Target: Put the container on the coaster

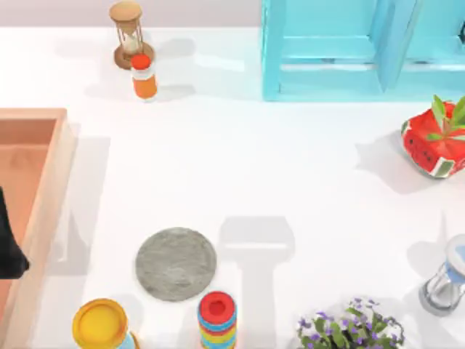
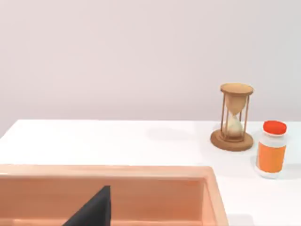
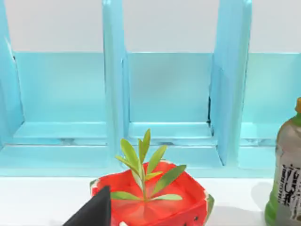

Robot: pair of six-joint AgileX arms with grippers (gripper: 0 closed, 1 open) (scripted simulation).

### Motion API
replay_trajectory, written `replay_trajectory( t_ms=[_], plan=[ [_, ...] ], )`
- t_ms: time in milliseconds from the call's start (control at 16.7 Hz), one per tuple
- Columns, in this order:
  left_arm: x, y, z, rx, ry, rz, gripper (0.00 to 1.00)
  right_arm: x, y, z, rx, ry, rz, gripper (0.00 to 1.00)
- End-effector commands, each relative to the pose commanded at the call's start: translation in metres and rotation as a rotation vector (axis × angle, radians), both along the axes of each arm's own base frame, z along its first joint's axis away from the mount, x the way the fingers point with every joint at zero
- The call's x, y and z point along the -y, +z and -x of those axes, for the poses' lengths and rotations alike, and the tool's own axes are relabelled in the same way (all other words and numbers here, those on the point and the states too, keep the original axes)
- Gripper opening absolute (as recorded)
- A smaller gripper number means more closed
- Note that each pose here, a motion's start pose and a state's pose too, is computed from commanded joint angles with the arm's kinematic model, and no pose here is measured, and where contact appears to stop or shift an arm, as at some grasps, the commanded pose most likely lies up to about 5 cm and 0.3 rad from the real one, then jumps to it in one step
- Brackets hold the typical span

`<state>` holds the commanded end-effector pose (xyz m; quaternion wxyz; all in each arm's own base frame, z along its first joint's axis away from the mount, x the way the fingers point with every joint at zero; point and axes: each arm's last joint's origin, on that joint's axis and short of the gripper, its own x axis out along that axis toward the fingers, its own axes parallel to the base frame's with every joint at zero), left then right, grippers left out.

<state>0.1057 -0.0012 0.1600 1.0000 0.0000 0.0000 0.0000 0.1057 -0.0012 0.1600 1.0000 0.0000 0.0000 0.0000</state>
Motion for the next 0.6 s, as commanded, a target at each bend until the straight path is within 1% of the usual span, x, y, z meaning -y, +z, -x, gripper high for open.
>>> replay_trajectory(
  t_ms=[180, 300, 420, 600],
  plan=[
    [0.000, 0.000, 0.000, 0.000, 0.000, 0.000, 1.00, 0.000, 0.001, 0.000, -0.012, -0.003, 0.011, 1.00],
    [0.000, 0.000, 0.000, 0.000, 0.000, 0.000, 1.00, 0.001, 0.006, -0.001, -0.071, -0.012, 0.063, 1.00],
    [0.000, 0.000, 0.000, 0.000, 0.000, 0.000, 1.00, 0.003, 0.014, -0.003, -0.174, -0.017, 0.156, 1.00],
    [0.000, 0.000, 0.000, 0.000, 0.000, 0.000, 1.00, 0.007, 0.029, -0.011, -0.393, 0.007, 0.355, 1.00]
  ],
)
